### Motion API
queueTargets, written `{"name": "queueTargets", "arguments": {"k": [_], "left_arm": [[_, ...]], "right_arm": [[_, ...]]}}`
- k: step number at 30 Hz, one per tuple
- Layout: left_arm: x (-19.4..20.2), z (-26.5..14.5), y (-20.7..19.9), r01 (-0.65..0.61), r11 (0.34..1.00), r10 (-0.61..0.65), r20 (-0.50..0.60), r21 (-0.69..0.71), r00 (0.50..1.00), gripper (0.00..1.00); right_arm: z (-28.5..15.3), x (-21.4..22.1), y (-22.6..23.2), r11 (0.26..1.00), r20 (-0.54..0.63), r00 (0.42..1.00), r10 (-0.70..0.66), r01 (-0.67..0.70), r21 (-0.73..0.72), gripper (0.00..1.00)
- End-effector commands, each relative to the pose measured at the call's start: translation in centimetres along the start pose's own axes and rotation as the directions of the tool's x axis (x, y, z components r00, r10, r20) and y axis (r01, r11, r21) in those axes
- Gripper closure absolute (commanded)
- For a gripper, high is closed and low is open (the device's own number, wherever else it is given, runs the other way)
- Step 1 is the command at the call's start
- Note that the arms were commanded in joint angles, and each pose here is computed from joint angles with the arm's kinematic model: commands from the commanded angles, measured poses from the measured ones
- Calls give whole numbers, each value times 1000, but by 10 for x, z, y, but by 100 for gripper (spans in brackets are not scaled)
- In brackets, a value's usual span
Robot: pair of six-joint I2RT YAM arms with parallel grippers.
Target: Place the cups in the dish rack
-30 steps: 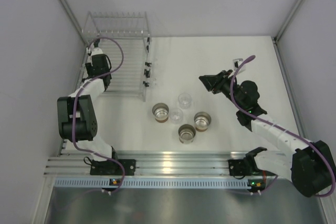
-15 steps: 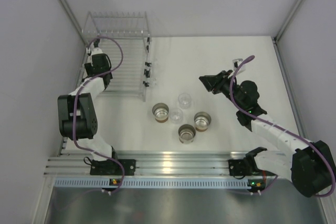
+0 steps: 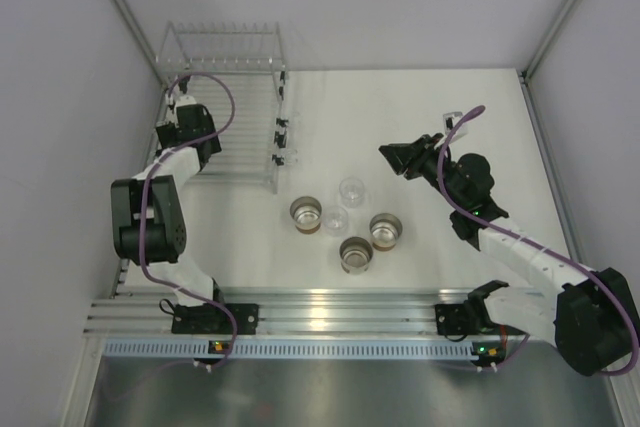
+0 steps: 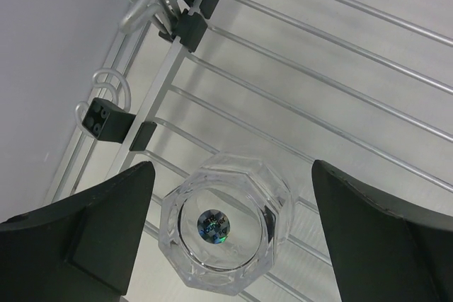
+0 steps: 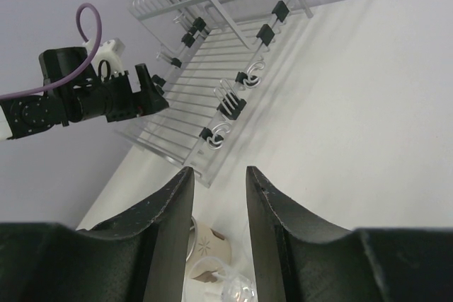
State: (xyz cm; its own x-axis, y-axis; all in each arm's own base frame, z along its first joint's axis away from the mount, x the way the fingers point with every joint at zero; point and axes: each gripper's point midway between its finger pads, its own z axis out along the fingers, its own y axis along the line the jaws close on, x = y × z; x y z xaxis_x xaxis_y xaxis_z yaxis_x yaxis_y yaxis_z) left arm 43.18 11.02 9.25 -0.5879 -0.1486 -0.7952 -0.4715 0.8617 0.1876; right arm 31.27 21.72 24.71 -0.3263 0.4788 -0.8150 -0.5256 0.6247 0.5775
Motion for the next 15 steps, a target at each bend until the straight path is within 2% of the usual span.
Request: {"name": "queueTargets", "arguments": {"k": [1,15], "left_arm": [[-32,-19,4,63,998,-66,92,28,994,2],[-93,-70,-5,149,966,-204,269,209,941,2]], "right_arm": [[2,-13,13,999,37,999,-31,33,-37,64],[2,-13,15,998,26,999,-34,35,-44,63]]}}
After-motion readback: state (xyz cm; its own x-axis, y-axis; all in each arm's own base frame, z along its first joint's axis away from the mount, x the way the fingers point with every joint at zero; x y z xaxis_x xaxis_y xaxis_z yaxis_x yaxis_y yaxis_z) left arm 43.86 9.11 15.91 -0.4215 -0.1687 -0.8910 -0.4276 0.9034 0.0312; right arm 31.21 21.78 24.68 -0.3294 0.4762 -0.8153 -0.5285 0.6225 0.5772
